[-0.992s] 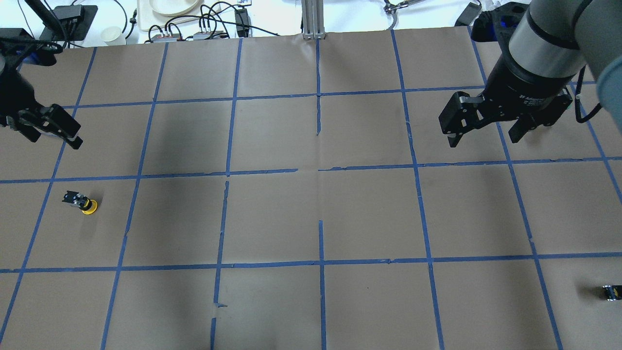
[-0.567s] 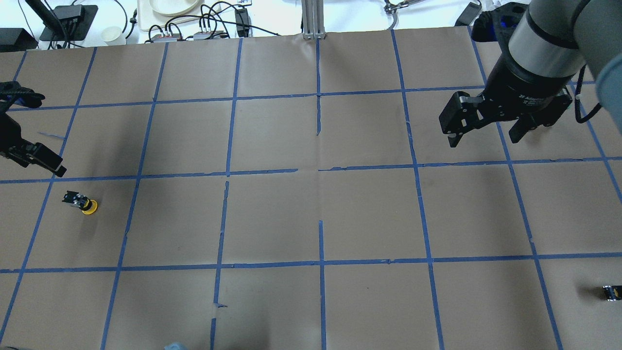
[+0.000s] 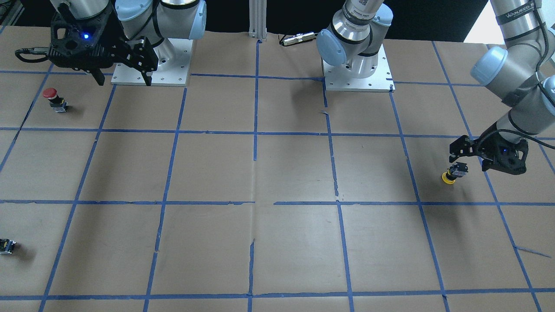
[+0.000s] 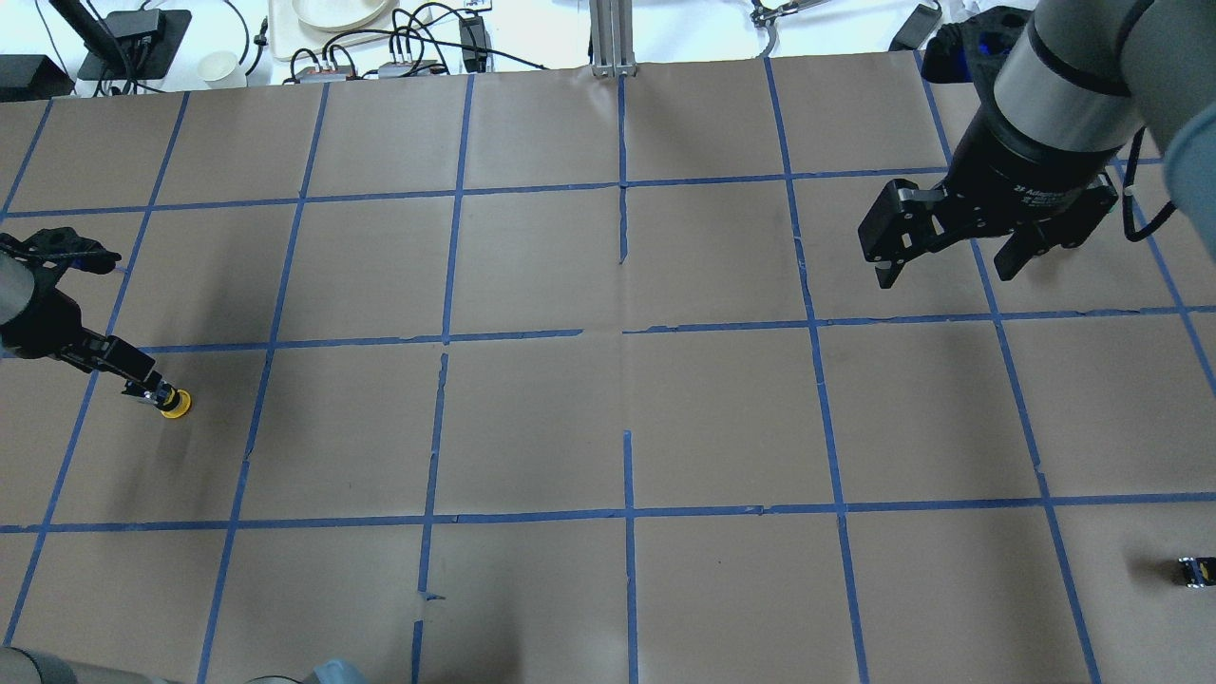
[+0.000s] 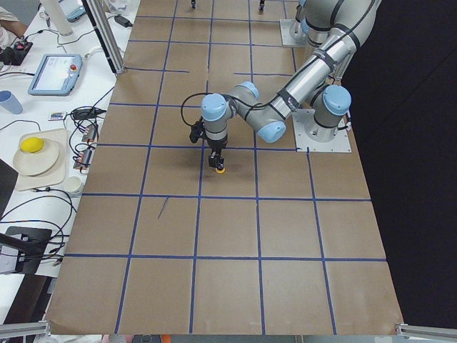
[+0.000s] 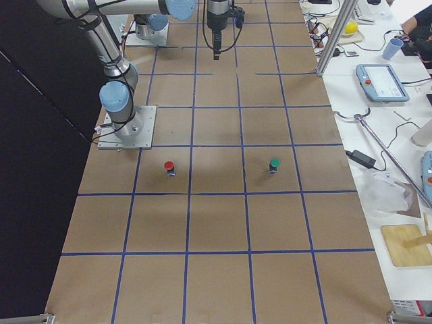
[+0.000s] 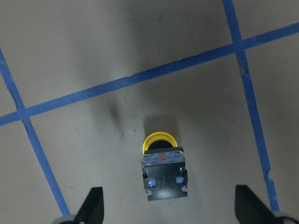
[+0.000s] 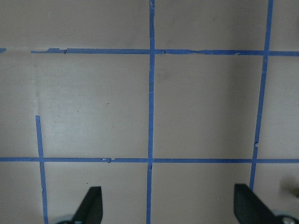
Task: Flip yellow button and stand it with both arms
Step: 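Close the left gripper on the yellow button's base, then lift the yellow button with the left gripper while the right gripper approaches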
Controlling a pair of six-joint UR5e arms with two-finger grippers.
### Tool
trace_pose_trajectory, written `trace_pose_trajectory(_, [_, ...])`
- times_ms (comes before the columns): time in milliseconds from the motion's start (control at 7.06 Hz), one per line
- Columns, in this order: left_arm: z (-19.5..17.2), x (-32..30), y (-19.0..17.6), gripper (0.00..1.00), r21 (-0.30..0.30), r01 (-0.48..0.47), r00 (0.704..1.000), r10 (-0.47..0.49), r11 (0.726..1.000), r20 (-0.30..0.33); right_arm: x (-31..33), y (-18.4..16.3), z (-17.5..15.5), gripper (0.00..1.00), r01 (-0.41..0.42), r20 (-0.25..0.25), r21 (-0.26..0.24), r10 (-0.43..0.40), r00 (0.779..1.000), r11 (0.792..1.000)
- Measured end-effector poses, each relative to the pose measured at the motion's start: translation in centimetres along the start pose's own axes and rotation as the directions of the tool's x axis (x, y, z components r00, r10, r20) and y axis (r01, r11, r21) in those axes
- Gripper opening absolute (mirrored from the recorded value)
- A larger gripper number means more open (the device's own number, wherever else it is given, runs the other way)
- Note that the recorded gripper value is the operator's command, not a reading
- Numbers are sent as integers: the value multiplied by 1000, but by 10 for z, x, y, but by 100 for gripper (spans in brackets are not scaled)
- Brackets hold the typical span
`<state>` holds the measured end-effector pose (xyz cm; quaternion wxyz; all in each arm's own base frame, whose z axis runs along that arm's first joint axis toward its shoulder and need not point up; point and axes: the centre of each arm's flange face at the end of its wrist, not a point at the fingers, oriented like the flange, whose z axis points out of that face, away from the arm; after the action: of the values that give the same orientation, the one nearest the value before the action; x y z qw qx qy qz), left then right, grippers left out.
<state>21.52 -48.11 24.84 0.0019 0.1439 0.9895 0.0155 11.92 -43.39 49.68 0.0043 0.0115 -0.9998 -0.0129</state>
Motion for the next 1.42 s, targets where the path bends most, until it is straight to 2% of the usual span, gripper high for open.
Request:
trace_pose_trajectory(283, [18, -1, 0, 93, -3, -4, 1000, 4, 1000, -9, 0, 0, 1, 100, -1, -1, -5, 1, 1000, 1000])
trace_pose_trajectory(425, [22, -1, 0, 79, -6, -6, 1000, 6, 1000, -14, 1, -1, 2, 100, -10, -3, -8, 10, 1000, 1000])
trace_pose_trajectory(708, [23, -2, 0, 42, -7, -2, 1000, 2, 1000, -15, 3, -1, 4, 100, -49, -5, -14, 49, 999, 999])
trace_pose_trajectory(850, [22, -3, -1, 26, -2, 1, 1000, -1, 1000, -7, 4, 0, 5, 100, -57, -6, -16, 57, 998, 998])
trace_pose_trajectory(1133, [20, -4, -2, 12, 14, 17, 1000, -17, 1000, 4, 4, -1, 7, 100, -77, -4, -14, 77, 997, 997])
trace_pose_trajectory(1275, [17, -3, -4, 11, 32, 32, 999, -32, 999, 1, 4, -2, 7, 100, -133, -1, -16, 133, 991, 991])
trace_pose_trajectory(1417, [10, -2, -5, 10, 48, 43, 999, -44, 998, 2, 4, -2, 7, 100, -228, 4, -19, 228, 974, 974])
